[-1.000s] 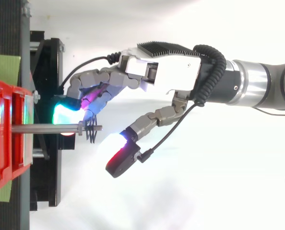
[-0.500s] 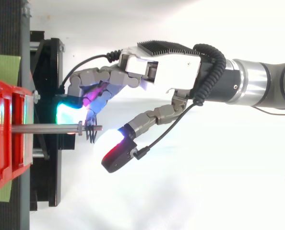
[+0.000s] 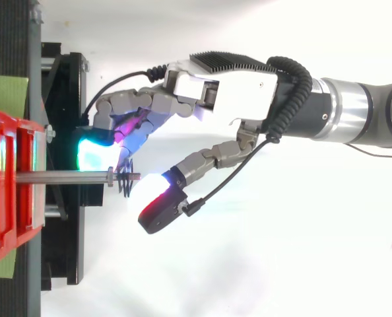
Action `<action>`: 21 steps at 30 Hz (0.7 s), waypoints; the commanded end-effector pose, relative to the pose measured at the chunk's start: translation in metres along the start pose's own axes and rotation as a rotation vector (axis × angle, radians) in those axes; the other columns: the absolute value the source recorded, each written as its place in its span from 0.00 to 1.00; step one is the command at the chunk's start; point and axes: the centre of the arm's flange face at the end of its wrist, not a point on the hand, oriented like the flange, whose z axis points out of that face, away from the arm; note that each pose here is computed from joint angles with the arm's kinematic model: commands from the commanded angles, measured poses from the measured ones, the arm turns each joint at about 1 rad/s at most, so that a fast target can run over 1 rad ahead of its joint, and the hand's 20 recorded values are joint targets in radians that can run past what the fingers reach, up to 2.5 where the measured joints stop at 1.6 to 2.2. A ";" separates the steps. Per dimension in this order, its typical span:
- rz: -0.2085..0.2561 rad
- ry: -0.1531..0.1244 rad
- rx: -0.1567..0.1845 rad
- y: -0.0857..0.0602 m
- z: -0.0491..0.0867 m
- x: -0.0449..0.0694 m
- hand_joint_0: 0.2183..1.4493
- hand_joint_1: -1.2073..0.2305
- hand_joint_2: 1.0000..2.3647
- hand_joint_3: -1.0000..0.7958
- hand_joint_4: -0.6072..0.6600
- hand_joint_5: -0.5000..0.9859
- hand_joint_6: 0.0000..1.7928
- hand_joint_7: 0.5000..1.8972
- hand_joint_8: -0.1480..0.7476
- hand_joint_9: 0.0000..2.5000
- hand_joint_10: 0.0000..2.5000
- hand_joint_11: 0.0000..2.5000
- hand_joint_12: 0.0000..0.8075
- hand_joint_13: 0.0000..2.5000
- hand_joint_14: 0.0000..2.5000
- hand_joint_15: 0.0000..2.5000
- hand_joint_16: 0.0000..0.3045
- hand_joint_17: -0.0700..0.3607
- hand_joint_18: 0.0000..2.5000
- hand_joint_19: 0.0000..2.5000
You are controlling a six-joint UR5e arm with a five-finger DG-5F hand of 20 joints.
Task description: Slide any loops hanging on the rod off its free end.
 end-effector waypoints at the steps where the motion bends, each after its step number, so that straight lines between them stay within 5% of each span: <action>1: -0.007 -0.004 -0.009 0.003 0.002 0.003 0.33 0.37 0.01 0.34 0.63 0.25 0.35 0.52 0.49 0.35 0.00 0.07 0.41 0.34 0.00 0.06 0.12 0.35 0.26 0.10; 4: -0.041 -0.005 -0.029 0.005 0.004 0.005 0.33 0.36 0.01 0.34 0.62 0.25 0.35 0.51 0.49 0.35 0.00 0.07 0.41 0.34 0.00 0.05 0.12 0.35 0.26 0.10; 21: -0.045 0.011 -0.006 0.001 0.000 0.003 0.33 0.34 0.01 0.37 0.61 0.21 0.46 0.38 0.50 0.34 0.00 0.09 0.42 0.34 0.00 0.06 0.12 0.36 0.27 0.10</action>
